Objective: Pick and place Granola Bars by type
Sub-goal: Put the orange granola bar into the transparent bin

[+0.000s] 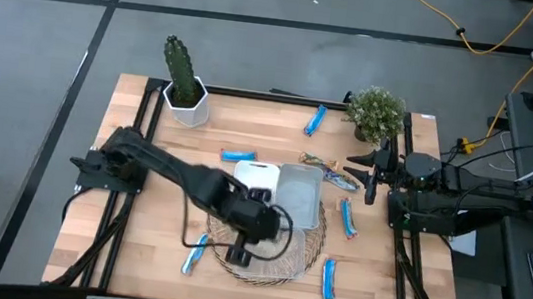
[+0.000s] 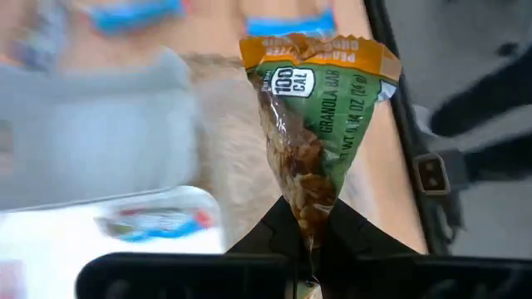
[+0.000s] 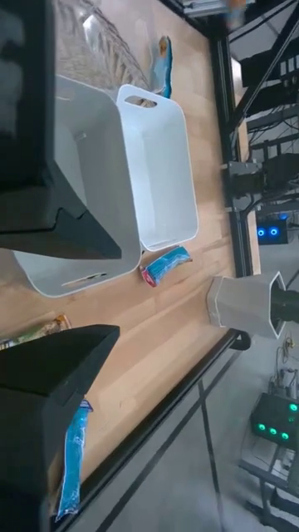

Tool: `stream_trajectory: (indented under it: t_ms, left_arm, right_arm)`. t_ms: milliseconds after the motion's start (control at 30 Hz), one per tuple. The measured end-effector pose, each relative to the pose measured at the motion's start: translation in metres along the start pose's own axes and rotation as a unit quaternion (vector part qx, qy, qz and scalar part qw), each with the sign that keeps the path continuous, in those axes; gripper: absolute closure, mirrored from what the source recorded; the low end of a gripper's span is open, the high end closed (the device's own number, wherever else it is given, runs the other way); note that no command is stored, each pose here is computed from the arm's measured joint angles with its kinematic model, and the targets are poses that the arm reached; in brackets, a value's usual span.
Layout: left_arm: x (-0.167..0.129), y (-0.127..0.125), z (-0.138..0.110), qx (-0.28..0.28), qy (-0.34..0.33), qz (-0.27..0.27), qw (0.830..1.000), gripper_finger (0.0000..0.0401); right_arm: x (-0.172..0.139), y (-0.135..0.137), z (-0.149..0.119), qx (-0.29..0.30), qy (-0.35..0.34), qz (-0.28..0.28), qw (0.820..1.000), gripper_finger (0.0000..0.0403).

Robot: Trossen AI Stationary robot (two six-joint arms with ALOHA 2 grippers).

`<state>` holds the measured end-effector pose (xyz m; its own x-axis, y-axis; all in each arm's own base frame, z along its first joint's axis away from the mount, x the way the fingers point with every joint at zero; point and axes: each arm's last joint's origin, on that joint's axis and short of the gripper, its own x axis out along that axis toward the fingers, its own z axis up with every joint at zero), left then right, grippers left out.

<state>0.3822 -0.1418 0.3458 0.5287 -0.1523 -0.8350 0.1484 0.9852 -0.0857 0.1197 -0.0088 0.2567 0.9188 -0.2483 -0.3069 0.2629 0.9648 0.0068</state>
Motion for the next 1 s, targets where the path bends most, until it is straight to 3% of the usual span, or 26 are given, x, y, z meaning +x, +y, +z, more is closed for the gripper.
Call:
stream_trajectory:
  t_ms: [233, 667, 1000]
  left_arm:
    - [0.047, -0.004, -0.009, -0.046, -0.033, -0.081, 0.995, 0.0392]
    - [0.046, -0.008, -0.008, -0.108, -0.044, -0.091, 0.989, 0.0362]
    - [0.039, -0.006, -0.005, -0.148, -0.040, -0.088, 0.984, 0.0282]
  right_arm:
    - [0.000, 0.000, 0.000, -0.009, 0.000, 0.000, 1.000, 0.0262]
    - [0.000, 0.000, -0.005, -0.015, 0.025, -0.002, 1.000, 0.0262]
    - [0.000, -0.001, -0.006, -0.016, 0.031, -0.002, 0.999, 0.0262]
